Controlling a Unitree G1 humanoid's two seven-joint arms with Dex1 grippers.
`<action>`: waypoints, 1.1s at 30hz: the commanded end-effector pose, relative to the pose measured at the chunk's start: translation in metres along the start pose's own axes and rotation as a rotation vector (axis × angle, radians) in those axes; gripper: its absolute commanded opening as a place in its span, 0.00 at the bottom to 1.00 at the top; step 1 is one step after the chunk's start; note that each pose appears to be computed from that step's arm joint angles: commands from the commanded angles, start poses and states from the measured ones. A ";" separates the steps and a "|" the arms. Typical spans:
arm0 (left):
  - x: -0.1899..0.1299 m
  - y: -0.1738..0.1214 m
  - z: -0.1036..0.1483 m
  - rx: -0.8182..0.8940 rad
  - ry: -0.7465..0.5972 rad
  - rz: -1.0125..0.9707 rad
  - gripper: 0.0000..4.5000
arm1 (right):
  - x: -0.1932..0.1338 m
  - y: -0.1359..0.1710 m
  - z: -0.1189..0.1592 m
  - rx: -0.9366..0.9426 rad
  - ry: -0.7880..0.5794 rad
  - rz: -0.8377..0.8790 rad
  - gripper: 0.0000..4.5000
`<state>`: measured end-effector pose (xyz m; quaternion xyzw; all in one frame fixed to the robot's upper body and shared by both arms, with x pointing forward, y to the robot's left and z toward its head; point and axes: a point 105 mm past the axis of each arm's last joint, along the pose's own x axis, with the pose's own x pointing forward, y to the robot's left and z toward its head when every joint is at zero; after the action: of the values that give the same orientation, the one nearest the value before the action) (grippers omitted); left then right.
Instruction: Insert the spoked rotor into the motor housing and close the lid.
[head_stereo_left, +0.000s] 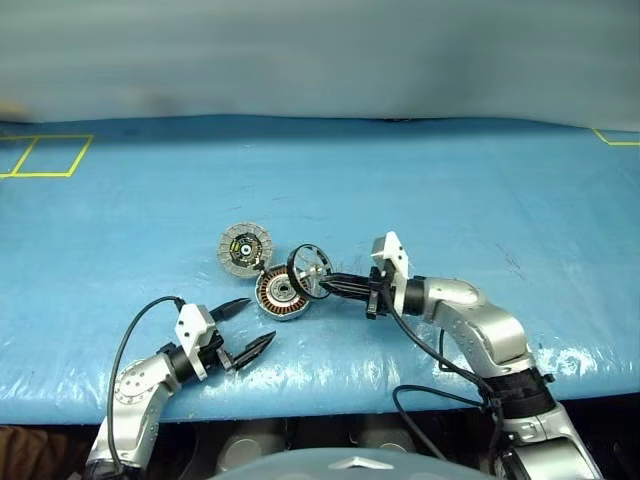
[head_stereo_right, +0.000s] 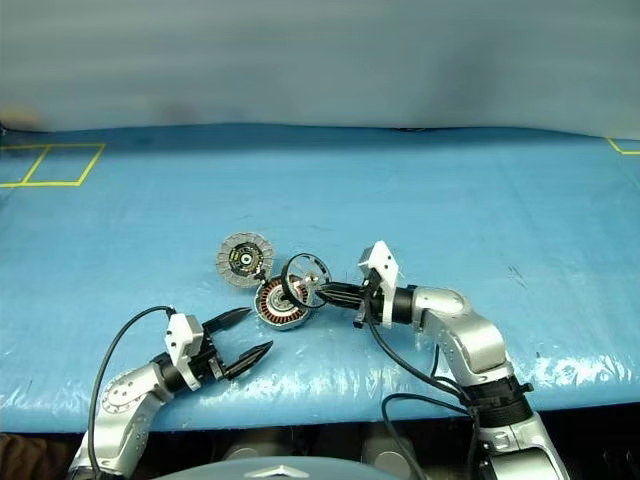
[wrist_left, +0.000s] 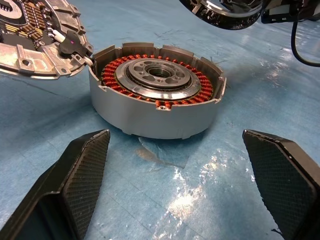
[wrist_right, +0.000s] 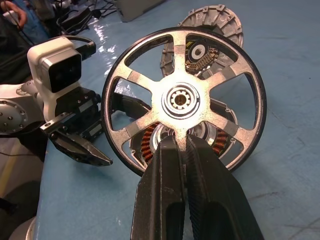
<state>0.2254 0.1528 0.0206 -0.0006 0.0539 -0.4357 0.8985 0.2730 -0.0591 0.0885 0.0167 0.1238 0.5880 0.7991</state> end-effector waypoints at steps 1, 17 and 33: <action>0.002 -0.001 0.004 0.025 -0.001 -0.023 1.00 | 0.010 -0.003 0.005 -0.079 0.014 -0.019 0.01; 0.004 -0.001 0.003 0.034 -0.002 -0.019 1.00 | 0.026 0.001 0.002 -0.134 0.050 0.033 0.01; 0.004 0.001 0.002 0.047 0.004 -0.001 1.00 | 0.030 0.000 -0.002 -0.169 0.104 0.064 0.01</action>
<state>0.2283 0.1503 0.0194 0.0152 0.0536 -0.4386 0.8969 0.2800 -0.0350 0.0712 -0.0701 0.1366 0.6118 0.7760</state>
